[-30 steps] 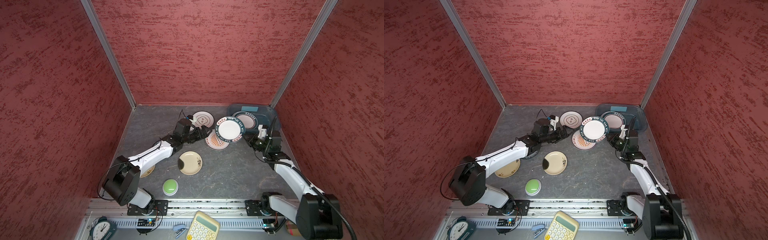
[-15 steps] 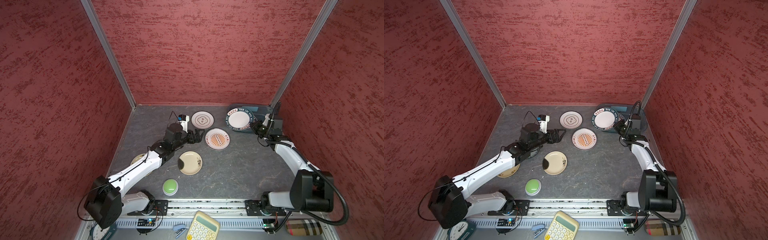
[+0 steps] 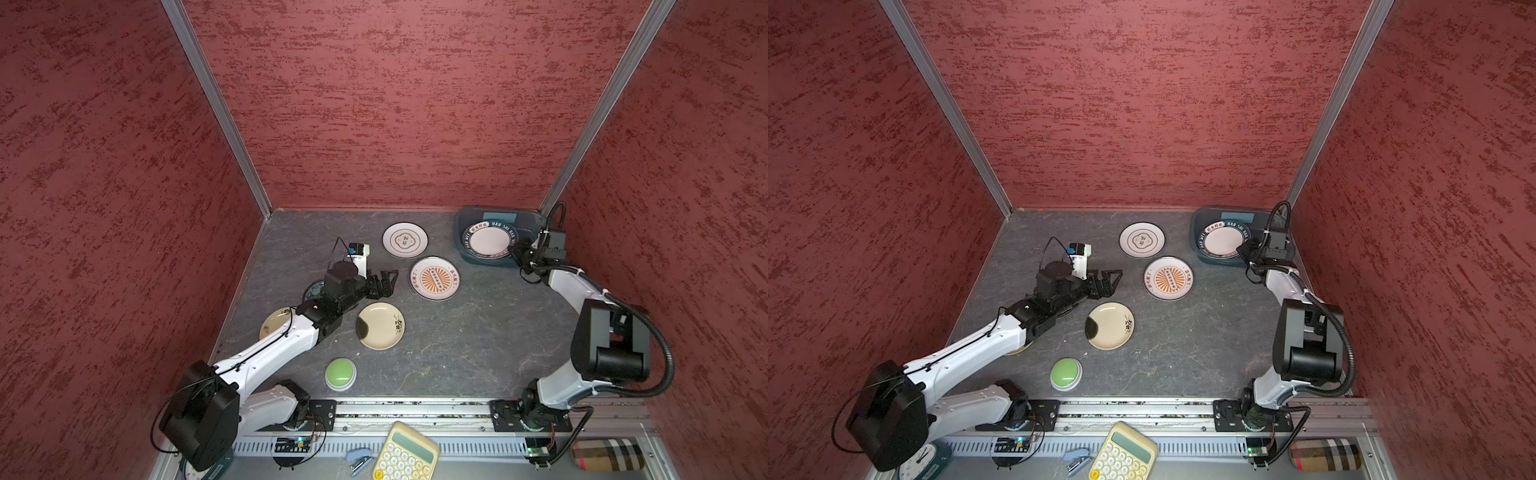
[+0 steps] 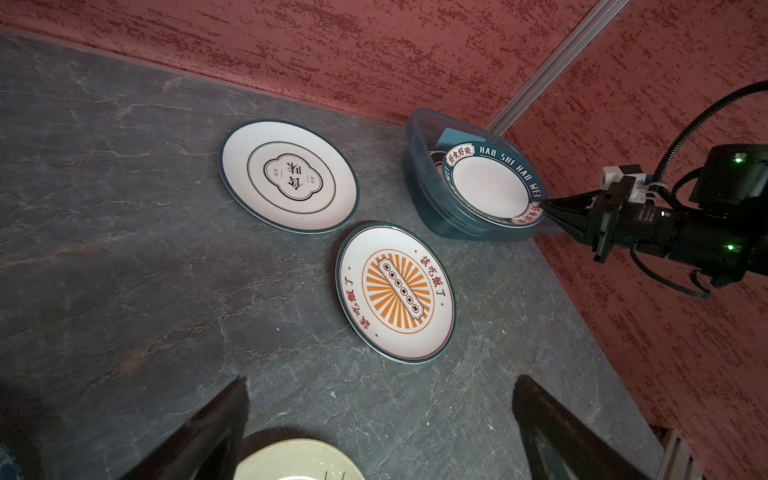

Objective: Place the plates into the plastic bin on the countertop
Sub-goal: 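Carry the plate over the bin with the right gripper while the left draws back, then lower the held plate into the bin and open the right gripper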

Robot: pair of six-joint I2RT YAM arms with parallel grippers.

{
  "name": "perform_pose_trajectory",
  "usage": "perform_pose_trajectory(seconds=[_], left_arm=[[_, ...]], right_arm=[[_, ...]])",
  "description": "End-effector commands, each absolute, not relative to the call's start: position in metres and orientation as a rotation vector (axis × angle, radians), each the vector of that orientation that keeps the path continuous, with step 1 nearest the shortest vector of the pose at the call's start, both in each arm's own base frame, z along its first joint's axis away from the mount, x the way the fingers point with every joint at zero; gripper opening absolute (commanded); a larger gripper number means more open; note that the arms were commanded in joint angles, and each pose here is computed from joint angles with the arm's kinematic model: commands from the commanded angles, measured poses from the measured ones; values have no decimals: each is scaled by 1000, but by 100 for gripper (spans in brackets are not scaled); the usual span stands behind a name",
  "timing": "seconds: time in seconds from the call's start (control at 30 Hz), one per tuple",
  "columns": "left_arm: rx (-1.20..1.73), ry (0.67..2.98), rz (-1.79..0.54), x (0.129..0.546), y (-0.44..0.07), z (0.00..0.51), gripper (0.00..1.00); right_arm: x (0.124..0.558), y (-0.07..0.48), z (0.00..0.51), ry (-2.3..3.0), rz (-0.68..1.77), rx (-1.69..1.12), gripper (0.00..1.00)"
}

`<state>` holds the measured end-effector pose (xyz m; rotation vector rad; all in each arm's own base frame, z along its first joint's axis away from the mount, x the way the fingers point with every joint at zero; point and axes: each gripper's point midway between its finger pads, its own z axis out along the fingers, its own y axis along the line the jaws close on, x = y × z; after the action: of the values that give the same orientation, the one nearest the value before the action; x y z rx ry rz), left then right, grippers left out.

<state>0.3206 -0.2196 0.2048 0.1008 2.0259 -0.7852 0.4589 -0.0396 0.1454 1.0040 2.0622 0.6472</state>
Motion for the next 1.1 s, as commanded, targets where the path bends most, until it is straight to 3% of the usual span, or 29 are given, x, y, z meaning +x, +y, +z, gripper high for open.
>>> perform_pose_trajectory(seconds=[0.0,0.53,1.07], left_arm=[[146,1952,-831,320,-225,220,99],[118,1986,-865,324,-224,212,99],[111,2008,-866,326,-225,209,100]], right_arm=[[483,-58,171,1949,619,989,0],[520,-52,117,2077,709,1010,0],[512,-63,113,2089,631,1067,0]])
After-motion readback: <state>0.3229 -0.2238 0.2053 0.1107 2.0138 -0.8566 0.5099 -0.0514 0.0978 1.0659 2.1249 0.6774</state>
